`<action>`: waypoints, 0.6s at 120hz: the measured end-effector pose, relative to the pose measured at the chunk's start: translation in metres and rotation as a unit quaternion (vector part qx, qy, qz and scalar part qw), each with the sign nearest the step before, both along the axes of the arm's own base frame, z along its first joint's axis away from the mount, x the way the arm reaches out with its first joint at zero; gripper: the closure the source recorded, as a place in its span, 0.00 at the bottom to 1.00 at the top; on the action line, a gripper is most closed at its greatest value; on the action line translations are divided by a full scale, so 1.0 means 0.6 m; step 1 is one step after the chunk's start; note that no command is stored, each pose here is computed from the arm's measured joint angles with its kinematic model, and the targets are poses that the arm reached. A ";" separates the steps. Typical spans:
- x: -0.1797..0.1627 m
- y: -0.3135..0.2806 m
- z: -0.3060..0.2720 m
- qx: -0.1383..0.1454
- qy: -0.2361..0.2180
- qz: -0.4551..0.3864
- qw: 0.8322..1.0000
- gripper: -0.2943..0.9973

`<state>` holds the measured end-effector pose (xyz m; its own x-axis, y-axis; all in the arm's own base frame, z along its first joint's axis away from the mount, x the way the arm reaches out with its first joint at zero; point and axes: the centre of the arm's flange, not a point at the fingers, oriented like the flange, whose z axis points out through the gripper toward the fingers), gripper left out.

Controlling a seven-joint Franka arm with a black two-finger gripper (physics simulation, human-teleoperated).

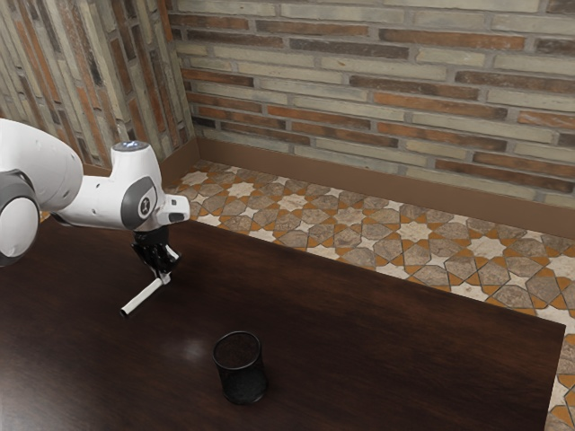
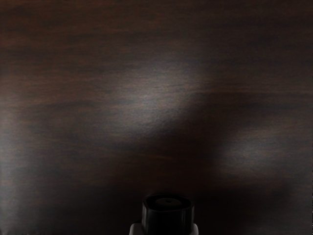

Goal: Put the marker into the pen holder.

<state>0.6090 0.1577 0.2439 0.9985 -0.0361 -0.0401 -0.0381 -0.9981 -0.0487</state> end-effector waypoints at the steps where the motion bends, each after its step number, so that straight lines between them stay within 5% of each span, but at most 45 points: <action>1: 0.000 0.000 0.000 0.000 0.000 0.000 1.000 0.83; 38: 0.012 -0.052 0.128 -0.002 -0.048 -0.017 0.999 0.84; 72: 0.044 -0.277 0.260 -0.008 -0.100 -0.126 0.987 0.84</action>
